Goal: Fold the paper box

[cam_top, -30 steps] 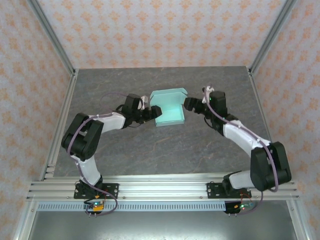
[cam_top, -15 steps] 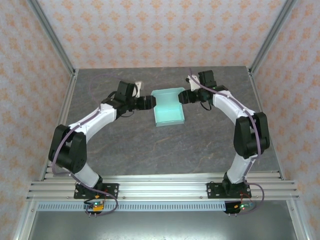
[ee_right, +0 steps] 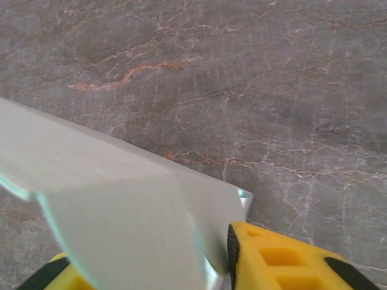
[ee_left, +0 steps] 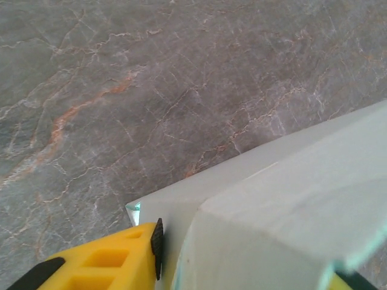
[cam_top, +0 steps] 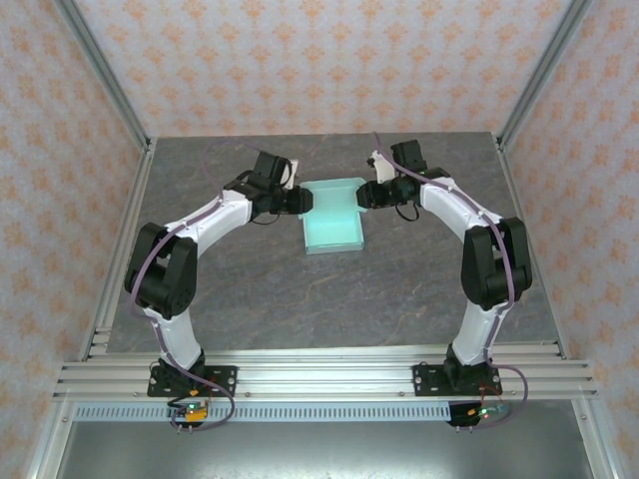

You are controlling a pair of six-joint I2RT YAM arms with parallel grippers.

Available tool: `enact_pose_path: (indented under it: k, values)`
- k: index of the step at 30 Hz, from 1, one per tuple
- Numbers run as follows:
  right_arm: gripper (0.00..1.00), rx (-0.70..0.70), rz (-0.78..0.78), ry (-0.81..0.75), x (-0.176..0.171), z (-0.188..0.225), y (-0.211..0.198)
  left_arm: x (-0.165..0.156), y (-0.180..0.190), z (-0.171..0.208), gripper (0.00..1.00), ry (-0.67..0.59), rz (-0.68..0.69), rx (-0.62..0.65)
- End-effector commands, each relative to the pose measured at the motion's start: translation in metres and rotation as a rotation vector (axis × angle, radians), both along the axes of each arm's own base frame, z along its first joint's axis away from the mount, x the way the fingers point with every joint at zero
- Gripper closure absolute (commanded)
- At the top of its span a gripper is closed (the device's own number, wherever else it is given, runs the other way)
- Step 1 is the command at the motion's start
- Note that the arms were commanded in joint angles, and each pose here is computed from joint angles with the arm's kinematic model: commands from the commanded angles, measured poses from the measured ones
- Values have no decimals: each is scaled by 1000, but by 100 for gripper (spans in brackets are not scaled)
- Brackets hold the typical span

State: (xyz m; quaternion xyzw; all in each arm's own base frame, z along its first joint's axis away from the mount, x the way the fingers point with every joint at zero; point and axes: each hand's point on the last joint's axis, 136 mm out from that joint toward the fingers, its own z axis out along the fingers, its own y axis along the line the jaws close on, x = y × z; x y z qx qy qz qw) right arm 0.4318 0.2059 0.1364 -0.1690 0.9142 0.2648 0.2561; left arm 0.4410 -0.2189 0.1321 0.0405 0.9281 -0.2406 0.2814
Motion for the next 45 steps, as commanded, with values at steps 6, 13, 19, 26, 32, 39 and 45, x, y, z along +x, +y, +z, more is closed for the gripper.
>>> enact_pose_path:
  k: [6, 13, 19, 26, 32, 39, 45]
  values:
    - [74, -1, -142, -67, -19, 13, 17, -14, -19, 10, 70, -4, 24, -37]
    - [75, 11, -194, -128, -49, -4, 11, -38, -31, -15, 70, 25, 153, -141]
    - [73, 46, -196, -87, -72, -31, 8, -58, -28, -43, 68, 46, 170, -139]
    - [57, 87, -219, -106, -85, -32, 1, -68, -25, -41, 58, 36, 171, -161]
    - [37, 143, -306, -75, -109, -14, -14, -91, -22, -12, 35, 39, 159, -245]
    - [25, 241, -519, -30, -129, 18, -49, -120, 8, 25, 18, 6, 224, -274]
    - [14, 364, -807, 160, -94, 41, -73, -76, 40, 73, 0, -64, 344, -335]
